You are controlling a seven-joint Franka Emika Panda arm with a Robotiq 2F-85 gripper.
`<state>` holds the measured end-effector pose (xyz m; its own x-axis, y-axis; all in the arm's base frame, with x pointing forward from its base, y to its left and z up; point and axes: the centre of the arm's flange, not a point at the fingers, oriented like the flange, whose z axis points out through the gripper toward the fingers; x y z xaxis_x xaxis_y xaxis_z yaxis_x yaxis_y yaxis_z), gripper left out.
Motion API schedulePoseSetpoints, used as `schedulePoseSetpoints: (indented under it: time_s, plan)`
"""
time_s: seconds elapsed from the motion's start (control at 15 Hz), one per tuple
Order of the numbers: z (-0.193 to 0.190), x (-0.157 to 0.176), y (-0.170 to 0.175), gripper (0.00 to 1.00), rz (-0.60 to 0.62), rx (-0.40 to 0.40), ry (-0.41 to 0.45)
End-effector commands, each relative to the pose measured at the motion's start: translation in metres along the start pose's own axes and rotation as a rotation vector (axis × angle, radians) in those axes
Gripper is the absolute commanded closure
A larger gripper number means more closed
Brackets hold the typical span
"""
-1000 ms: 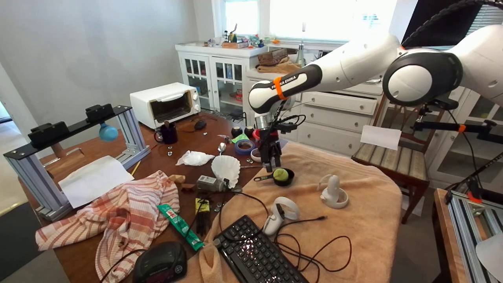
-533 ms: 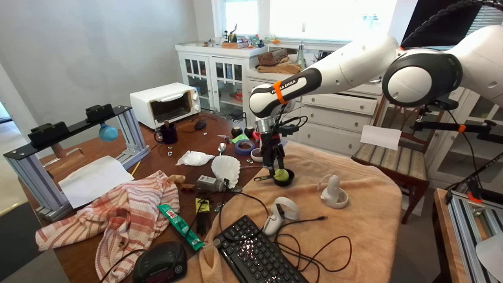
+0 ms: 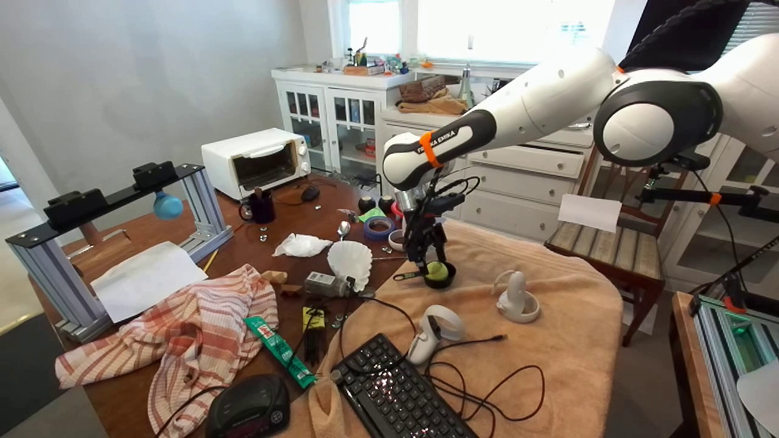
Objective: Put the tennis ball on the towel
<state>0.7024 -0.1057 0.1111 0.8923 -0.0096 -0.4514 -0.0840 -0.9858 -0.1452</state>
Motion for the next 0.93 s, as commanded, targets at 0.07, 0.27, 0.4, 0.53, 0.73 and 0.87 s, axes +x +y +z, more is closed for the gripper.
schedulePoseSetpoints:
  time_s: [0.07, 0.27, 0.4, 0.53, 0.73, 0.87]
  plan:
    - [-0.003, -0.033, -0.009, 0.00, 0.051, -0.033, 0.034]
    - [0.000, -0.035, 0.001, 0.00, 0.067, -0.026, 0.033]
    - [0.004, -0.040, 0.009, 0.00, 0.070, -0.011, 0.037]
    - [0.010, -0.039, 0.018, 0.00, 0.067, -0.003, 0.044]
    - [0.015, -0.027, 0.031, 0.00, 0.068, -0.006, 0.060]
    - [0.013, -0.025, 0.036, 0.00, 0.066, -0.010, 0.078]
